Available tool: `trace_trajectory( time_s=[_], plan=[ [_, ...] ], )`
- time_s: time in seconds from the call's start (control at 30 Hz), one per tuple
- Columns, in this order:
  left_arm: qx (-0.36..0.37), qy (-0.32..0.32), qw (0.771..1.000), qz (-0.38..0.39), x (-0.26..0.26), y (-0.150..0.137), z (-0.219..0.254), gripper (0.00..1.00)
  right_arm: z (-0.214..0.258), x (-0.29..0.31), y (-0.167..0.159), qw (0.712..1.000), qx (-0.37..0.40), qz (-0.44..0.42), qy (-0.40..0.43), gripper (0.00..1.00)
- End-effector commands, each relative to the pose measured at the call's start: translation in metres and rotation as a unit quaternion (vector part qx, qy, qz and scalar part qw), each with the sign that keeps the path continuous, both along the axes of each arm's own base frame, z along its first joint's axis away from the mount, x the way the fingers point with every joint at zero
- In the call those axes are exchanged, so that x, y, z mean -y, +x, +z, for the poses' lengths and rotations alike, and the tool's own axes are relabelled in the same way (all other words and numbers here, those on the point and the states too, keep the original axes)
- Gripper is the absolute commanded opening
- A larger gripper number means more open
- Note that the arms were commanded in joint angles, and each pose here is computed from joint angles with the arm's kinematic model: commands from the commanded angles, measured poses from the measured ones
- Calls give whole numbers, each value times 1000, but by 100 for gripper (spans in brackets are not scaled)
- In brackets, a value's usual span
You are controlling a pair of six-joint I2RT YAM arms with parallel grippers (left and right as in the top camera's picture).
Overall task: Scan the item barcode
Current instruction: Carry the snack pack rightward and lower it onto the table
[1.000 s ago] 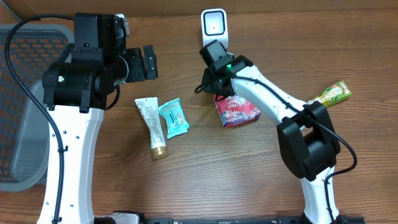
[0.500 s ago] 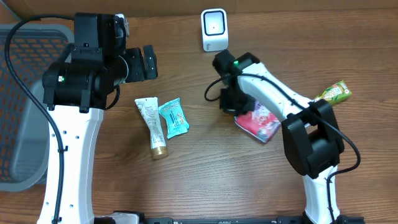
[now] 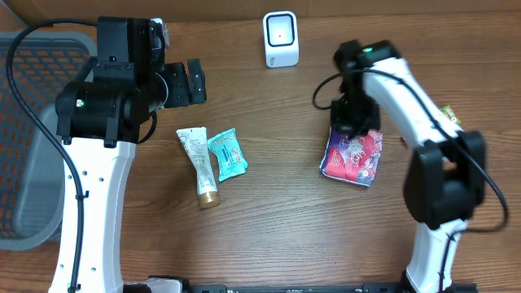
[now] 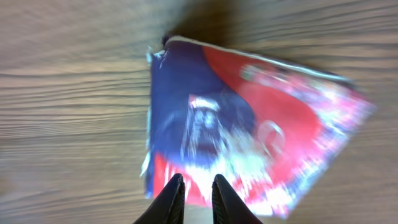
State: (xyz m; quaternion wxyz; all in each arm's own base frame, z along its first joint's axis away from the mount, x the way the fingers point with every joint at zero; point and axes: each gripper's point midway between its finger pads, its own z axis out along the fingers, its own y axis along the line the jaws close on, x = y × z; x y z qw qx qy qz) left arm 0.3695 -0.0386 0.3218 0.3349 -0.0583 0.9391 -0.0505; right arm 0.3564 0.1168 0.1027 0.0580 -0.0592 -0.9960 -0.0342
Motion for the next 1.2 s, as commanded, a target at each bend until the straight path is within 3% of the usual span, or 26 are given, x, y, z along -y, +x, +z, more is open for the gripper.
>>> trace_trajectory(
  time_s=[0.0,0.2,0.23,0.27,0.33,0.57,0.93,1.03,1.17],
  plan=[
    [5,1,1000,-8,2,2,3,100,69,10,7,993,91,-61,36,18],
    [5,1,1000,-8,2,2,3,100,86,31,-5,991,91,-97,29,19],
    [5,1,1000,-8,2,2,3,99,82,33,-8,991,83,-98,27,24],
    [5,1,1000,-8,2,2,3,100,72,35,-14,992,66,-100,23,42],
    [5,1,1000,-8,2,2,3,99,56,32,-20,993,43,-102,45,55],
    [5,1,1000,-8,2,2,3,100,11,33,-30,984,2,-102,147,55],
    [5,1,1000,-8,2,2,3,100,-52,53,-49,978,-4,-112,178,62],
    [5,1,1000,-8,2,2,3,100,-65,47,-50,972,11,-104,212,60],
    [5,1,1000,-7,2,2,3,100,-84,46,-48,968,36,-106,224,50]
  ],
)
